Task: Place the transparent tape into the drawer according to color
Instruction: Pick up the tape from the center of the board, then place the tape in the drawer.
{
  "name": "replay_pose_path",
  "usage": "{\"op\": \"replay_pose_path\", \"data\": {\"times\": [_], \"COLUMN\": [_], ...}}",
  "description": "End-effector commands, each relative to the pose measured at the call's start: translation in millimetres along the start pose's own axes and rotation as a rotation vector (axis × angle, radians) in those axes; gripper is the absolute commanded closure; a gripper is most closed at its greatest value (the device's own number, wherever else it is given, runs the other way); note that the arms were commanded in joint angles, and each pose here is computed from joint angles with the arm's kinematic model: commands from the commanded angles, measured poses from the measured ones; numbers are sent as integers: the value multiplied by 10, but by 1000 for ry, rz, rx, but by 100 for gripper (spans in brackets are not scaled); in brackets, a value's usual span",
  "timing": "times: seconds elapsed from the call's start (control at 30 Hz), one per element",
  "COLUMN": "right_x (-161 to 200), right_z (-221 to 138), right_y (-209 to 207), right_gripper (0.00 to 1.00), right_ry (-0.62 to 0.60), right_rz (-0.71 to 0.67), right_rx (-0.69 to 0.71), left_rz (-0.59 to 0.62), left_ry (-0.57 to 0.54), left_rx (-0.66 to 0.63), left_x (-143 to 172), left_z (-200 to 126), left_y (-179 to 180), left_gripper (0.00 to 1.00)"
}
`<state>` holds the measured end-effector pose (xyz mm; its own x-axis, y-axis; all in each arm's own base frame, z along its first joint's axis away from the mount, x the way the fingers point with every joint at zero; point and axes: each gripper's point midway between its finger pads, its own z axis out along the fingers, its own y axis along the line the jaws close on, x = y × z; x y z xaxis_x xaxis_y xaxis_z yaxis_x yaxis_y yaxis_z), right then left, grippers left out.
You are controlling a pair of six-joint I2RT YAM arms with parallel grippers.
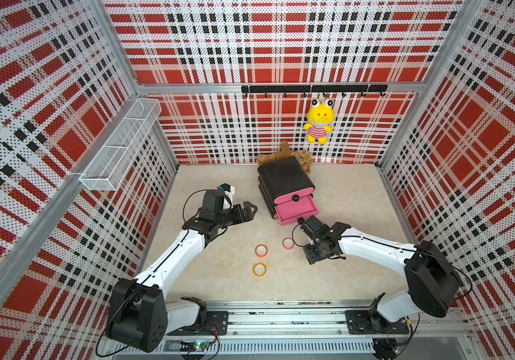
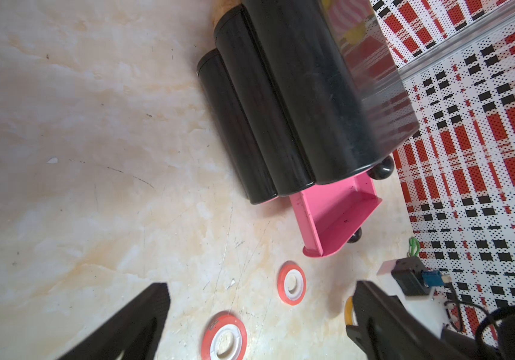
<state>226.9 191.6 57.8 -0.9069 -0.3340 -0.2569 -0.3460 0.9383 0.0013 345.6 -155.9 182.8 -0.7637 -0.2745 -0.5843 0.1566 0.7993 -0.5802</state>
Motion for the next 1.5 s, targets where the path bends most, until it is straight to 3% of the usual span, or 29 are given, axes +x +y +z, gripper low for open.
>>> {"op": "replay_pose_path", "data": {"times": [0.0, 0.4, 0.7, 1.1, 1.47], "right_x": [-51, -336, -843, -1510, -1826], "right_z": [-205, -660, -886, -872, -659], "right_y": [-4, -19, -144, -395, -436], "right_gripper": [48, 48, 48, 48, 48], "right_ry": [-33, -127, -223, -320, -341], "right_rz": [9, 16, 19, 47, 45], "right_rx": [2, 8, 32, 68, 74], "left_rz": [21, 37, 36, 33, 26], "left_ry": [-32, -17, -18, -19, -16], "left_rx": [28, 39, 46, 46, 36], "left_x": [-141, -107, -75, -36, -31], "left_z": [-34, 35, 21, -3, 17], "left_y": [-124, -215, -235, -217, -173], "left_gripper": [1, 1, 1, 1, 1]}}
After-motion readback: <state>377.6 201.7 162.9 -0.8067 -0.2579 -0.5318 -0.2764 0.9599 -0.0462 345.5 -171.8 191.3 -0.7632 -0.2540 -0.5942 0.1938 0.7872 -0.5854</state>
